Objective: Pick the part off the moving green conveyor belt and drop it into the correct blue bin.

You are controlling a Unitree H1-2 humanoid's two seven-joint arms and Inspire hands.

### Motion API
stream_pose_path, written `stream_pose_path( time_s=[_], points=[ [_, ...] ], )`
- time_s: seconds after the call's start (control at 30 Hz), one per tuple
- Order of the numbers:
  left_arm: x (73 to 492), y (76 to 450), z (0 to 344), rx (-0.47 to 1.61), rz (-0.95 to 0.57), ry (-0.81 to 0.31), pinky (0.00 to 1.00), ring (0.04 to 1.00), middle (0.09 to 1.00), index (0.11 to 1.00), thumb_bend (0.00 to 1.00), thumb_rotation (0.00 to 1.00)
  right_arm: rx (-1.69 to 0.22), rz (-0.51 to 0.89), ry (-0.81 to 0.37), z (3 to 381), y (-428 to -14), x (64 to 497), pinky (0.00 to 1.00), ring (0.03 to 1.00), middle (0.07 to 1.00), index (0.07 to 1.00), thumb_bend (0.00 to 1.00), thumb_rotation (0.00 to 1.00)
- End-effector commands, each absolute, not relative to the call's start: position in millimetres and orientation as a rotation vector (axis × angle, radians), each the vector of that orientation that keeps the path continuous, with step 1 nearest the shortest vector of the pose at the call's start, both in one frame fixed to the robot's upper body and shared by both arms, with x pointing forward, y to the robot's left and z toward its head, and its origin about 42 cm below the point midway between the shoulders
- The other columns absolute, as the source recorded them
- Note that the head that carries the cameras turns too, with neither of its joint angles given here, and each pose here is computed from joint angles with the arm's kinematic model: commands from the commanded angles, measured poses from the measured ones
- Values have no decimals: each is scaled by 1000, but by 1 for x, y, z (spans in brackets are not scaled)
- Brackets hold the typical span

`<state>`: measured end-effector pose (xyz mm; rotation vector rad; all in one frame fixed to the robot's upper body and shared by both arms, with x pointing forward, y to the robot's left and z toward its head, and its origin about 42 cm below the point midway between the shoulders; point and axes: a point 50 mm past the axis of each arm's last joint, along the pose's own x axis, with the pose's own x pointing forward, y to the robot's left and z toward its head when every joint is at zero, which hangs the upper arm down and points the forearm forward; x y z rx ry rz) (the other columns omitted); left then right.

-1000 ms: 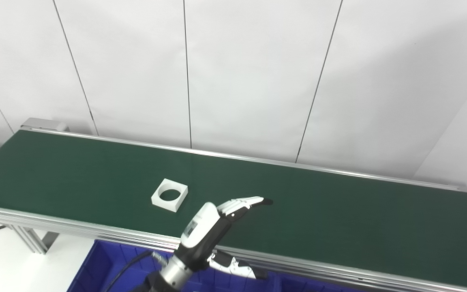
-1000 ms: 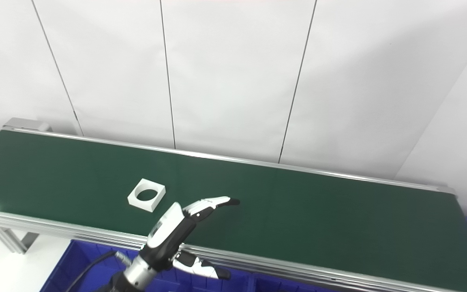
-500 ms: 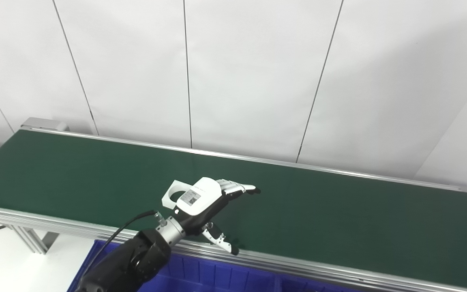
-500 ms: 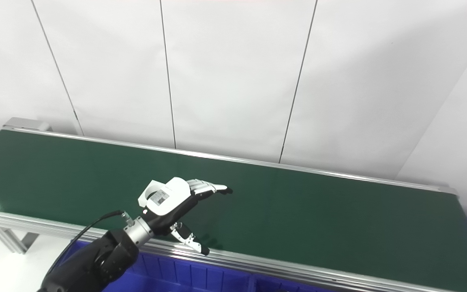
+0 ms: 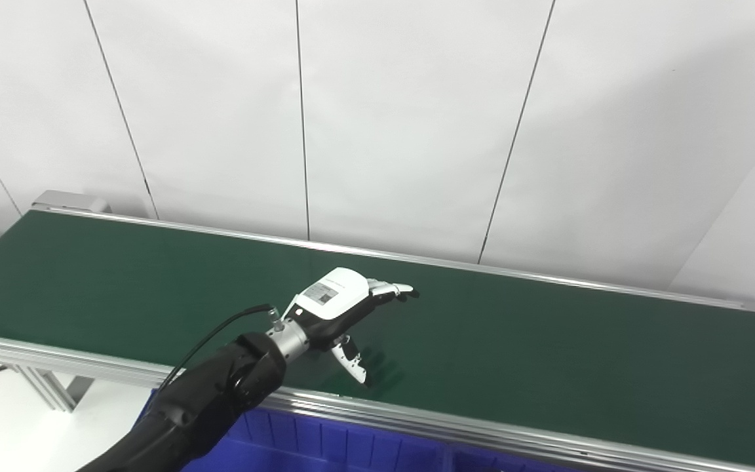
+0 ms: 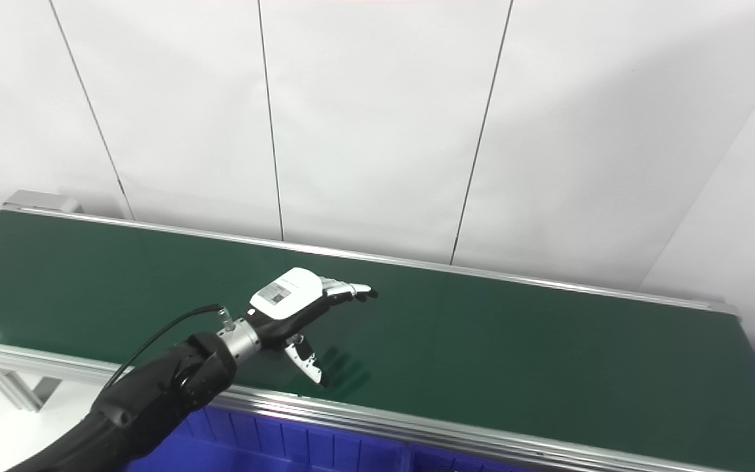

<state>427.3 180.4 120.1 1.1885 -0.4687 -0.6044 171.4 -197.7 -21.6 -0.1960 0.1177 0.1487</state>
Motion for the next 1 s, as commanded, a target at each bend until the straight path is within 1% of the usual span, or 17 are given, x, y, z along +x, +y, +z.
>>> stream_pose_path(
  time_s=[0.0, 0.13, 0.2, 0.3, 0.37, 0.5, 0.63, 0.83, 0.97],
  points=[
    [448, 169, 153, 1208, -582, -532, 686, 765, 824, 866, 1000, 1, -178, 145, 50, -12, -195, 180, 807, 823, 897, 843, 840, 1000],
    [453, 162, 158, 1205, -596, -514, 677, 773, 833, 871, 1000, 0, -183, 143, 52, -13, -194, 180, 805, 821, 894, 842, 850, 1000],
    [456, 156, 163, 1208, -612, -508, 656, 780, 839, 875, 1000, 0, -180, 143, 55, -14, -193, 180, 809, 821, 894, 842, 855, 1000],
    [461, 146, 171, 1217, -644, -466, 633, 791, 855, 891, 1000, 0, -177, 143, 55, -14, -192, 181, 817, 827, 894, 841, 861, 1000],
    [463, 141, 175, 1234, -663, -434, 612, 781, 871, 909, 1000, 0, -175, 144, 55, -14, -191, 181, 830, 835, 895, 842, 852, 1000],
    [467, 137, 177, 1284, -692, -406, 619, 781, 877, 912, 1000, 0, -174, 145, 54, -14, -189, 181, 847, 839, 894, 841, 845, 1000],
    [472, 137, 178, 1320, -703, -394, 648, 803, 871, 901, 1000, 0, -177, 144, 49, -13, -188, 181, 840, 836, 894, 841, 840, 1000],
    [478, 140, 180, 1379, -709, -389, 615, 788, 868, 903, 1000, 0, -174, 145, 47, -13, -188, 182, 835, 837, 895, 836, 842, 1000],
    [481, 142, 180, 1417, -714, -391, 631, 794, 863, 897, 1000, 0, -170, 142, 45, -12, -187, 180, 824, 833, 895, 832, 854, 997]
  ],
)
